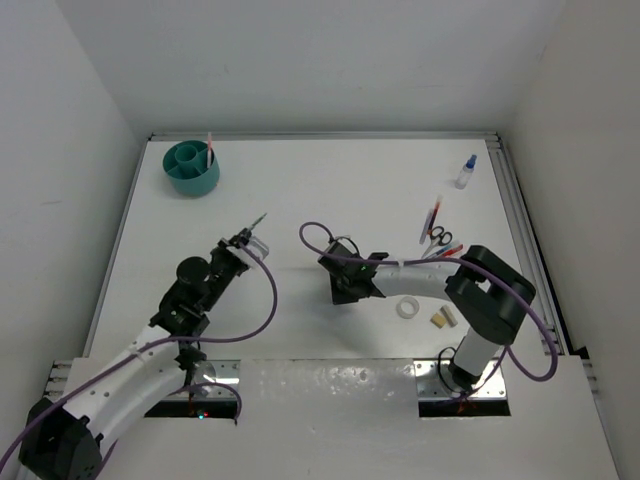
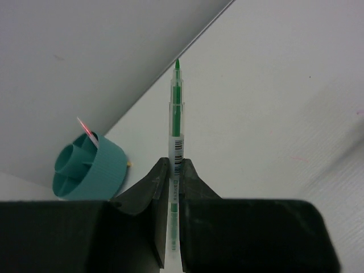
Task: Sort the stationery into containers
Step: Pick up the pen cap from the center of the board, then close the pen cap on the pen.
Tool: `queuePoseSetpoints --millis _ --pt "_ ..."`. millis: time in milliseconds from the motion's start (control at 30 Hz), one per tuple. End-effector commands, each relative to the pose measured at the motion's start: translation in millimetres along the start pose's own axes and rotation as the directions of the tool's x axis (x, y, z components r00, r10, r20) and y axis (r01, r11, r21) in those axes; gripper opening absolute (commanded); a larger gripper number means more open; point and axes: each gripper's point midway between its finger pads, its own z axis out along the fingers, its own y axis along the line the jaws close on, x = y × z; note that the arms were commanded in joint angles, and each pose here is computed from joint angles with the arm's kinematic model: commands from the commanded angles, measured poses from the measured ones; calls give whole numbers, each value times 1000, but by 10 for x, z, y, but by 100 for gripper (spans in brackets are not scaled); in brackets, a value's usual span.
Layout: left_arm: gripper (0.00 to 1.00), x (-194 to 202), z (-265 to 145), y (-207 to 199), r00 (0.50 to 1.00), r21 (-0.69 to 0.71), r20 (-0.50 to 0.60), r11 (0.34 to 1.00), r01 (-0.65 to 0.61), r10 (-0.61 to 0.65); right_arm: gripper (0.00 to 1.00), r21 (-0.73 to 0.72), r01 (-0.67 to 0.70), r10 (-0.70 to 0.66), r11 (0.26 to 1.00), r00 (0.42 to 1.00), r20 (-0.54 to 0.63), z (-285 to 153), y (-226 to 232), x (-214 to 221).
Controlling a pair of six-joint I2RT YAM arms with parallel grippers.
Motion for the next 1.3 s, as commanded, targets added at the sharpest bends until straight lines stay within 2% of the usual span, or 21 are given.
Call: queuePoseSetpoints --millis 0,33,67,133,233,333,400,633,700,767,800,1000,1267 --pt "0 -256 -77 -129 966 54 185 980 -193 180 7 33 -3 5 999 999 -51 -29 -195 188" --pt "0 -260 -105 -183 949 64 216 967 -248 229 6 14 1 -1 1000 999 -44 -24 -193 188" --pt "0 -293 -137 -266 912 79 272 937 -340 308 4 -4 1 -1 1000 998 -57 -40 -221 239" --pt "0 -226 -213 -388 858 77 322 893 -444 400 0 -48 15 -18 999 998 -52 -52 -189 234" --pt "0 -199 -291 -576 790 98 400 836 -540 464 0 -125 80 -86 989 995 -45 -138 -110 239" --pt "0 -208 -337 -745 729 121 473 783 -610 495 0 -172 173 -179 970 984 -15 -304 -35 144" --pt "0 -204 -334 -779 709 124 487 763 -635 510 0 -170 239 -244 956 970 -9 -455 -61 104" --pt "0 -415 -317 -882 605 128 589 678 -724 535 0 -337 401 -386 852 916 112 -1202 297 -198" --pt "0 -370 -318 -974 606 183 603 649 -738 519 0 -359 440 -427 823 896 121 -1346 319 -208" --pt "0 -379 -323 -1029 581 206 628 609 -766 518 0 -401 473 -451 784 879 155 -1523 426 -258" --pt "0 -404 -320 -1032 554 193 640 586 -787 533 0 -410 477 -456 778 877 155 -1560 431 -259" --pt "0 -467 -299 -1045 489 156 669 538 -829 560 0 -458 508 -484 730 857 179 -1698 544 -275" --pt "0 -516 -255 -1026 474 155 672 518 -841 569 0 -478 523 -477 706 849 226 -1769 680 -401"
